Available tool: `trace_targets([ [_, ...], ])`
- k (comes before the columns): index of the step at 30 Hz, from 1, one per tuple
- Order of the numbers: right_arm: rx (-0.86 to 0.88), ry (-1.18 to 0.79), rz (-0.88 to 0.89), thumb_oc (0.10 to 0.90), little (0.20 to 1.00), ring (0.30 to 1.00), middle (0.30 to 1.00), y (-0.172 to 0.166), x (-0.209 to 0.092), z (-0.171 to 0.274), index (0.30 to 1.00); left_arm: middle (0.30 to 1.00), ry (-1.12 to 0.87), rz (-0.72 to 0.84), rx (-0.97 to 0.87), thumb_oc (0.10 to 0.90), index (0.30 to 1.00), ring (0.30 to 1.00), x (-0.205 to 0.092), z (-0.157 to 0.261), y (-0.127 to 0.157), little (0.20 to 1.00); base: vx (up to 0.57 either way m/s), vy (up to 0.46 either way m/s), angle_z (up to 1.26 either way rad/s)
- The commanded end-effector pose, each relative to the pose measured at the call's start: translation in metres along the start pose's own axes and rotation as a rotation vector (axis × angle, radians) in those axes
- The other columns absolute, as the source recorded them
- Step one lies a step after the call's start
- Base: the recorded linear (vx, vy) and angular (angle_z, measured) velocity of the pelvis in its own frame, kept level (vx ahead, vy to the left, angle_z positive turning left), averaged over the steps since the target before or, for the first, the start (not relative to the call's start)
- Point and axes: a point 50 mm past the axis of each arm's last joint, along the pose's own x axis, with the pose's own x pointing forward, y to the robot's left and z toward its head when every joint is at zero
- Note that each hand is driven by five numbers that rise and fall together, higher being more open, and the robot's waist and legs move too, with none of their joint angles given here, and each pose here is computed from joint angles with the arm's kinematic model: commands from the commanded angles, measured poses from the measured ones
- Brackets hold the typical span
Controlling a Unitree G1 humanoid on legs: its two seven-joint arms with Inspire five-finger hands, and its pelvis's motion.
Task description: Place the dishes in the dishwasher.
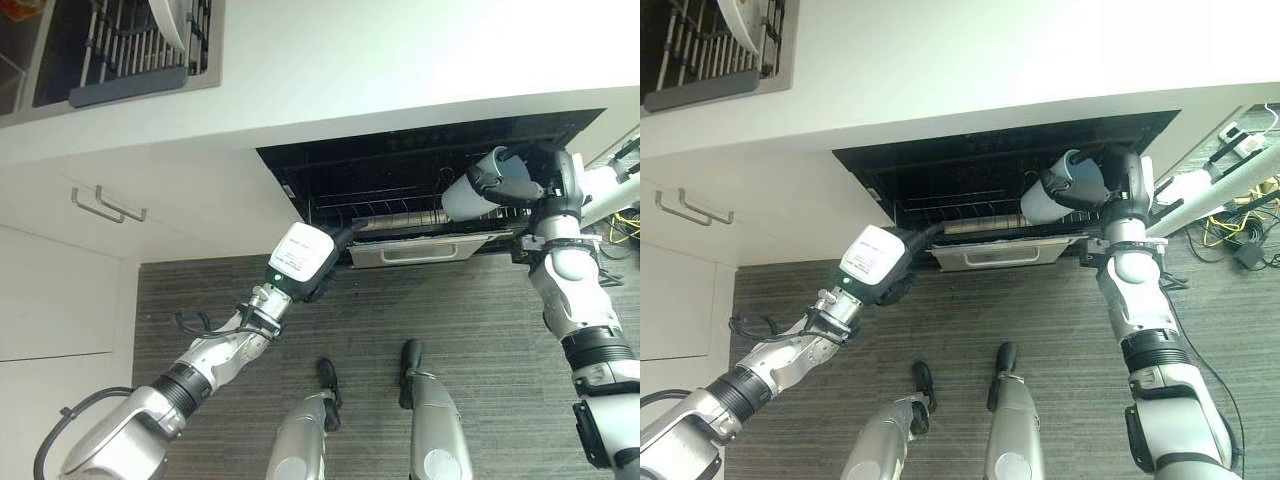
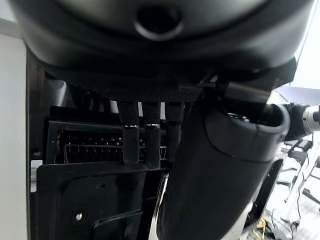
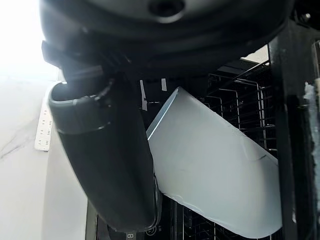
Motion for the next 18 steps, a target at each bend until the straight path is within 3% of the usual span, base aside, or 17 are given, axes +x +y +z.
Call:
trace_targets([
  [1, 0.004, -0.179, 0.018, 0.400, 0.300, 0.300, 0.300, 0.002, 0.003, 0.033, 0.300, 0.900, 0.103, 0.260, 0.029, 0.800, 0.900, 0.900, 0.014, -0.030, 0.040, 0.900, 0.00, 0.000, 0.00],
  [5, -0.001, -0.179, 0.001, 0.400, 0.300, 0.300, 0.300, 0.002, 0.001, 0.034, 0.300, 0.900, 0.044, 0.352, -0.029, 0.800, 0.900, 0.900, 0.017, -0.025, 0.061, 0.900, 0.00, -0.003, 0.01],
  [14, 0.001, -0.173, -0.005, 0.400, 0.300, 0.300, 0.300, 0.003, -0.001, 0.030, 0.300, 0.900, 0.002, 0.371, -0.083, 0.800, 0.900, 0.900, 0.018, -0.010, 0.066, 0.900, -0.01, 0.003, 0.05],
  [18, 0.004, -0.177, -0.003, 0.400, 0.300, 0.300, 0.300, 0.005, 0.001, 0.033, 0.300, 0.900, 0.020, 0.247, -0.123, 0.800, 0.900, 0.900, 0.026, -0.010, 0.061, 0.900, -0.01, 0.003, 0.00],
])
